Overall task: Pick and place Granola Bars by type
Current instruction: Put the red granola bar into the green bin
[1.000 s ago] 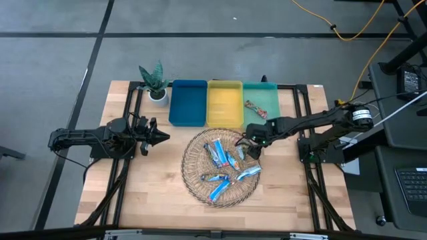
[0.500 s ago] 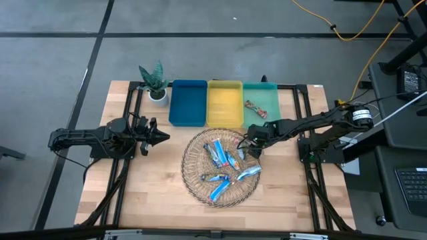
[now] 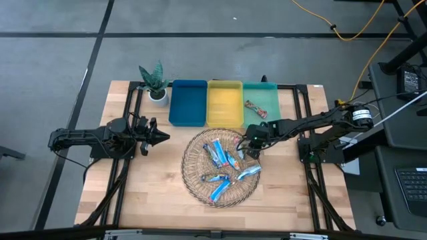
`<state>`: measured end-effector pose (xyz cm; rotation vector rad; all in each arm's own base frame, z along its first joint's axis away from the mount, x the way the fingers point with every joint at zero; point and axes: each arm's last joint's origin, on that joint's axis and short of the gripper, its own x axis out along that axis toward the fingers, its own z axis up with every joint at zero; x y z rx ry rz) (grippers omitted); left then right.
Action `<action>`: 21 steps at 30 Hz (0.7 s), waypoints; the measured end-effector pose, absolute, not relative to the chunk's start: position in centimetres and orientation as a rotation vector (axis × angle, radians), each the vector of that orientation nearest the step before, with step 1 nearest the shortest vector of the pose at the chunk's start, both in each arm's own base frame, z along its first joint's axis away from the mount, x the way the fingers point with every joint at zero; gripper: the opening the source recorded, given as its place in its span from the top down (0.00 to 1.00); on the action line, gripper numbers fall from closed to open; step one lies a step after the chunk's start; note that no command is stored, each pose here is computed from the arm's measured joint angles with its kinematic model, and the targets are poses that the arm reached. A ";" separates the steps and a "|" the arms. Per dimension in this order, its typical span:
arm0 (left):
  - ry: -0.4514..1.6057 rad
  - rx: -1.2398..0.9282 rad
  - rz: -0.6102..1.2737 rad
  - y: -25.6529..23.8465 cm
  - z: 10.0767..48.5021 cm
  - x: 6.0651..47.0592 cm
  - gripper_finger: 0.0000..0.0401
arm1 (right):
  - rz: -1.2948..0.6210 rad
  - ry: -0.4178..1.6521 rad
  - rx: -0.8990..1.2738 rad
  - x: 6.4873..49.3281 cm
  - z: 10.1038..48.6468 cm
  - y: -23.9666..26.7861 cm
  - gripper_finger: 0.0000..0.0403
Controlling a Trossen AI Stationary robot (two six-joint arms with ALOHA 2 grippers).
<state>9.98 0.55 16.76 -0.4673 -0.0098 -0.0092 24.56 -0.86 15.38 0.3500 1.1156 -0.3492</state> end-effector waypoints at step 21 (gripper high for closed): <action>-0.009 -0.467 -0.009 0.6 16.8 10.0 0.92 | -0.307 1.052 0.349 26.0 17.2 -0.8 0.97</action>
